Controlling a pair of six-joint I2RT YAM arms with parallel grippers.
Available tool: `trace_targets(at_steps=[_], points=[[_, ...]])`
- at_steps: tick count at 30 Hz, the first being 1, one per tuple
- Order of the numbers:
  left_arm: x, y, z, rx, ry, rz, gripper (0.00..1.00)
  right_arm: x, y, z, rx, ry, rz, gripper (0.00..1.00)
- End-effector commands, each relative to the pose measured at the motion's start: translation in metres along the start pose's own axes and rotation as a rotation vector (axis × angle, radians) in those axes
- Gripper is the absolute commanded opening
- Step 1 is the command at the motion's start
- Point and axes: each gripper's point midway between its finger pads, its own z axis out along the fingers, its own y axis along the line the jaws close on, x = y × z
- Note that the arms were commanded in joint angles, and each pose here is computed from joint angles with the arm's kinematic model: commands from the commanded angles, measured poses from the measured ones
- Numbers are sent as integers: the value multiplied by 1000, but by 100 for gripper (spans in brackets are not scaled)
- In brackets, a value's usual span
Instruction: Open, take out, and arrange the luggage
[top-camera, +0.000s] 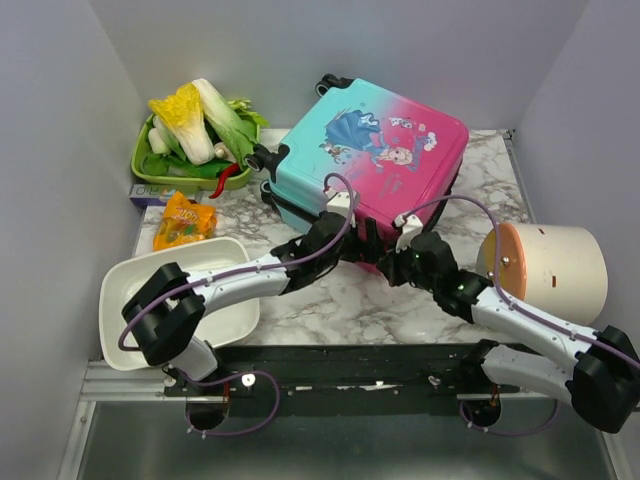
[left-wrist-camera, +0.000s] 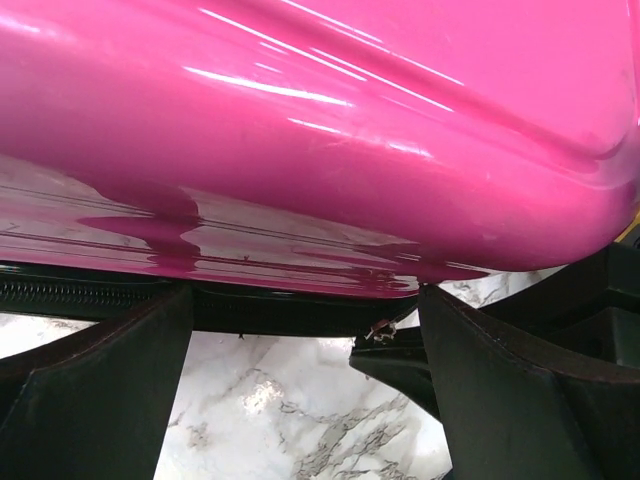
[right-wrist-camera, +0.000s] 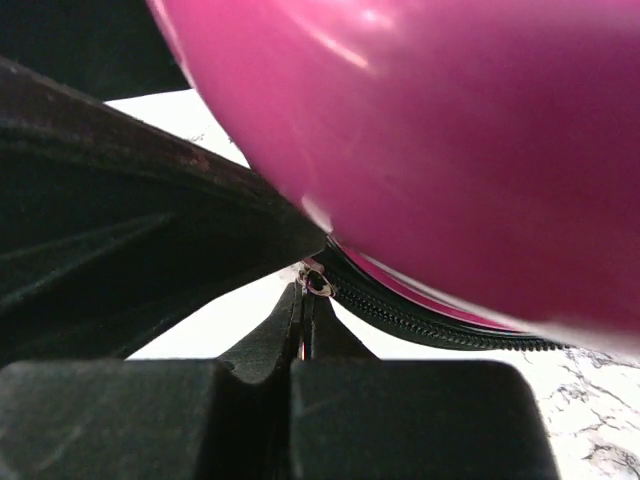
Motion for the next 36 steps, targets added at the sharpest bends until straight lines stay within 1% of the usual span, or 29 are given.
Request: trace_targets(at_steps=[1,3,4,5,6,8,11,12,14,16,17,19,20,21,22,23,24,25,26,27,28,29,30,31,32,33,34,35,36], points=[[-21,-8,-7,-15,-65,28,99,-101,39,-15,-94,-335,24,1],[-32,17,-31,-126,-115,62,99,-98,22,-20,-5,-335,42,1],[-40,24,-41,-152,-140,78,99,-98,14,-21,34,-345,50,1],[-57,30,-61,-168,-185,67,99,-98,12,-22,47,-348,52,1],[-62,42,-71,-211,-207,56,99,-96,9,-21,63,-346,72,1],[-79,55,-99,-236,-246,6,99,-96,2,-18,100,-345,96,1],[-102,89,-126,-322,-293,-38,99,-101,-5,-11,147,-346,138,1],[-115,110,-134,-379,-323,-68,99,-103,-10,-10,175,-352,157,1],[-118,130,-143,-432,-308,-101,99,-108,-23,-9,231,-362,183,1],[-129,157,-152,-504,-328,-137,99,-108,-44,-11,288,-352,208,1],[-128,164,-150,-513,-308,-143,99,-109,-53,-12,317,-353,212,1],[-133,181,-153,-552,-311,-157,99,-109,-81,-18,388,-357,222,1],[-132,184,-148,-541,-293,-162,99,-106,-86,-18,377,-348,230,1],[-135,186,-147,-533,-294,-163,99,-109,-105,-23,413,-360,239,1],[-136,190,-145,-524,-289,-165,99,-110,-112,-25,424,-359,235,1],[-144,197,-143,-507,-304,-171,99,-110,-118,-27,439,-359,228,1],[-145,190,-136,-434,-284,-158,99,-113,-130,-30,469,-363,214,1],[-148,186,-132,-371,-267,-60,99,-115,-134,-31,480,-366,209,1],[-162,178,-127,-283,-294,56,99,-117,-136,-31,477,-363,199,1],[-154,145,-118,-64,-238,193,99,-119,-143,-32,490,-362,189,1],[-155,135,-115,10,-239,314,99,-124,-145,-30,489,-360,184,1],[-164,129,-114,60,-278,562,99,-126,-145,-27,469,-354,176,1],[-167,125,-110,98,-273,648,99,-128,-151,-27,476,-349,169,1],[-172,120,-108,143,-262,733,99,-130,-154,-22,472,-337,166,1],[-165,125,-105,161,-184,814,99,-131,-154,-19,451,-327,161,1],[-190,128,-97,158,-168,850,99,-131,-157,-18,452,-323,163,1],[-194,129,-92,182,-134,860,99,-131,-163,-18,461,-322,172,1],[-182,135,-90,211,-37,826,99,-130,-163,-16,448,-316,173,1],[-174,150,-74,247,31,871,99,-129,-165,-17,450,-315,176,1]])
